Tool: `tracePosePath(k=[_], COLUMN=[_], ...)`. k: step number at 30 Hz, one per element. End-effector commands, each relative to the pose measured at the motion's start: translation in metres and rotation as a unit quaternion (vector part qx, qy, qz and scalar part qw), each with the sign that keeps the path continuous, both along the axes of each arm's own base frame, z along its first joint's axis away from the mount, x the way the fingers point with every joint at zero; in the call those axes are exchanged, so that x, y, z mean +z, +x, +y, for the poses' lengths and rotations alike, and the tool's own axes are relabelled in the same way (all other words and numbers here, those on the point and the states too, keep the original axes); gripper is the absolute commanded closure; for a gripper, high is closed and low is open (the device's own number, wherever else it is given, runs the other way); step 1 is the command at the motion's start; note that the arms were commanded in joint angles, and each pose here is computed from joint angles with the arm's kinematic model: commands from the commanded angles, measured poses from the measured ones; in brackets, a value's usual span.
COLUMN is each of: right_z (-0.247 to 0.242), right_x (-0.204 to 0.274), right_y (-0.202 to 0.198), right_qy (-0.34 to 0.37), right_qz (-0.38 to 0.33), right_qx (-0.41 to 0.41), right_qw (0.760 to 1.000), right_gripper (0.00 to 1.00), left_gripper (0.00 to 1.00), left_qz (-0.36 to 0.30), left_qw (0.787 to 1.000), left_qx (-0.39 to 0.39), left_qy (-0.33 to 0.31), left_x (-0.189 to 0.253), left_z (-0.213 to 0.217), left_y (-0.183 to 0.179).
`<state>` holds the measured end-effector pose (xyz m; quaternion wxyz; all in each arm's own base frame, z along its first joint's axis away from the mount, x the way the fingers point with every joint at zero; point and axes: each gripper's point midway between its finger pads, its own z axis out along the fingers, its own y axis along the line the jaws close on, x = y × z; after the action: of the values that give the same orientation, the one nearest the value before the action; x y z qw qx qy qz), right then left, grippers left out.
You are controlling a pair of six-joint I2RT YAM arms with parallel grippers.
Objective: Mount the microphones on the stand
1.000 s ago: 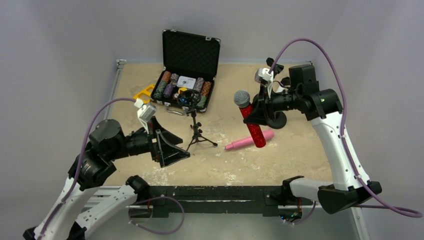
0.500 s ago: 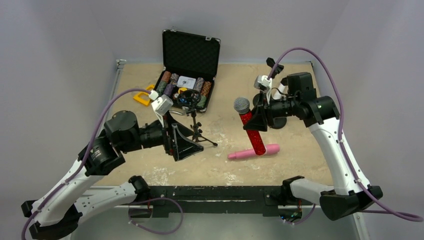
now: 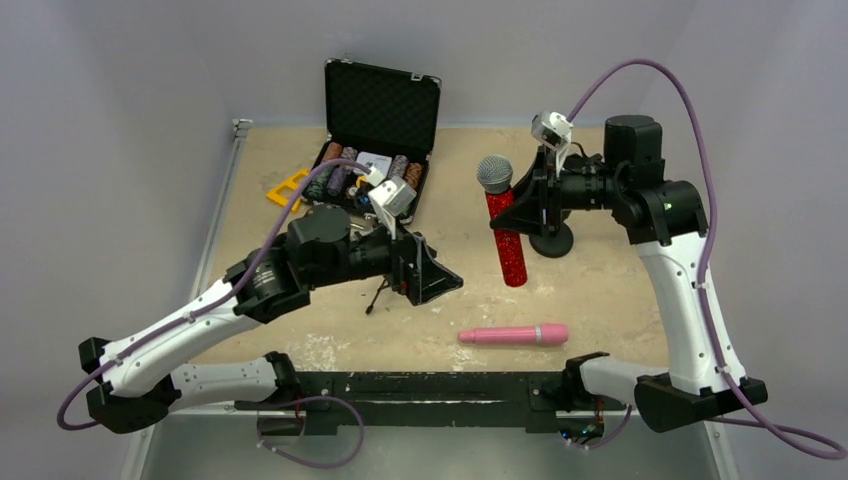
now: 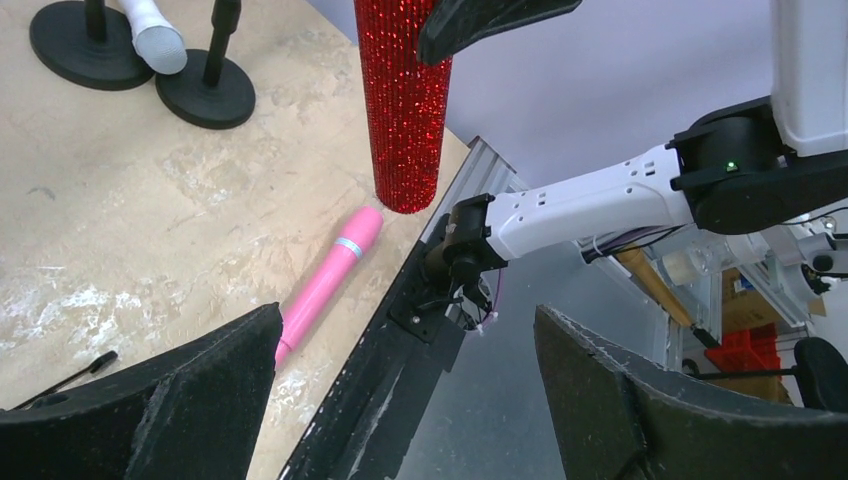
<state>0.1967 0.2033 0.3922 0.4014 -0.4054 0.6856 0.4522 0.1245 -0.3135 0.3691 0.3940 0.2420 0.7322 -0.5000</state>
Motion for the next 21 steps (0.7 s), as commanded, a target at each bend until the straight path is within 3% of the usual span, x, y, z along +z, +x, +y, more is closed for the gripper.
tracePosePath(k=[1,9,17,21], right_z=[-0.006,-0.009,-0.010,-0.010], right_x=[0.029,0.041,0.046,0.045], right_y=[-0.003,-0.002,0.000,-0.001], right_qy=[0.035,0.067,0.098,0.109], right_qz=[-0.013,-0.001,0.026,0.039], right_qx=[-0.014,-0.034,-0.031,-0.025], right_qw=[0.999,0.997,0.994,0.993], right_gripper=[0.98,0.99,0.99,0.99], left_gripper=[0.00,0.00,0.01,0.09], left_qz=[-0.025,-0.018,-0.012,-0.012], left_qw=[0.998,0.996,0.994,0.994], left_qx=[0.024,0.067,0.052,0.055], left_qy=[-0.045,-0.062,-0.092,-0.098], left_x=[0.032,0.022,0.032,0.031], left_z=[-0.019,-0.052,-0.094,-0.104], left_y=[0.007,0.030,0.032,0.036])
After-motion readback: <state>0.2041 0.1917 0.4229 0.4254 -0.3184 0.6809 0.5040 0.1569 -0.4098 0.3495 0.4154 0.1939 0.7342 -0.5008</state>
